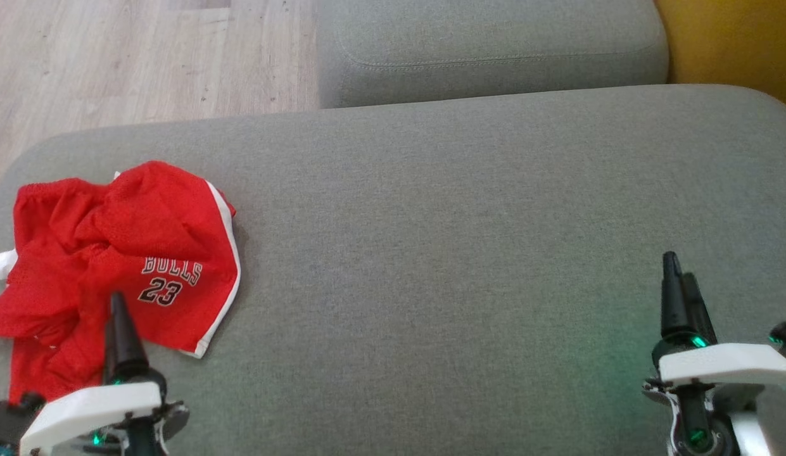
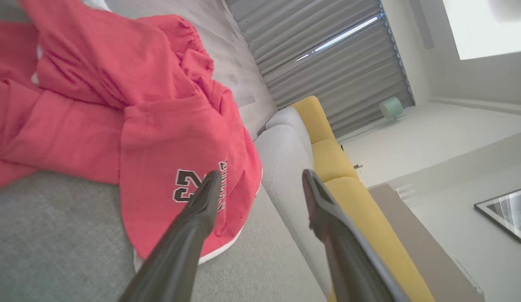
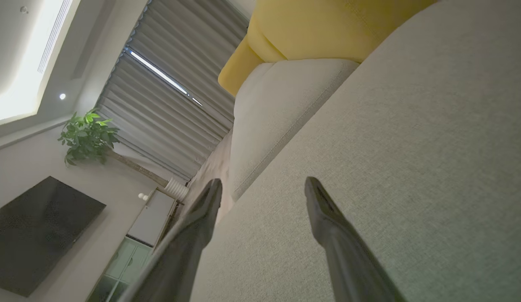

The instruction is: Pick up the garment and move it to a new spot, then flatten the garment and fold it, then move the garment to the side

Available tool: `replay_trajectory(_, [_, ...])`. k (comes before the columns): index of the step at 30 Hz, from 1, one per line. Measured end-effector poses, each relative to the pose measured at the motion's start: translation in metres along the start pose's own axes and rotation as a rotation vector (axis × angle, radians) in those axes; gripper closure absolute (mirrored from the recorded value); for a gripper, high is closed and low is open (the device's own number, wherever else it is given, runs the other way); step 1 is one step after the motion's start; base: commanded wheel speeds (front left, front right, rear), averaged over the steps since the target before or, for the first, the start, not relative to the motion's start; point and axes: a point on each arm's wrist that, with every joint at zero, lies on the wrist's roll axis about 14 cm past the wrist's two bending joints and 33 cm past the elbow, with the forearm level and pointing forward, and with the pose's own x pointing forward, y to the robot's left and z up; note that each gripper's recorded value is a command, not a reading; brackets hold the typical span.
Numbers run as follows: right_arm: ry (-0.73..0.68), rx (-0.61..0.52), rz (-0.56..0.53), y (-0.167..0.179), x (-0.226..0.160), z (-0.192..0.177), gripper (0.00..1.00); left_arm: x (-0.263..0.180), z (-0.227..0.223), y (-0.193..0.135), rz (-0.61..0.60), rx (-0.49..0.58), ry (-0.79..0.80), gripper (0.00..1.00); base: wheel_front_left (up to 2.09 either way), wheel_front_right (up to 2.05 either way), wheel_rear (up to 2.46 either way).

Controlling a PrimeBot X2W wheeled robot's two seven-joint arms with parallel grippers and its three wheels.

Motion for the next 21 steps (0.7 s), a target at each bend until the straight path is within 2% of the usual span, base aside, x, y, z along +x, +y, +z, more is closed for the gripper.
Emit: replay_trajectory(21, [-0.002, -0.364, 0.085, 0.023, 0.002, -0.007, 0.00, -0.001, -0.031, -0.031, -0.111, 0.407, 0.053, 0.00, 0.00, 0.00, 0.00])
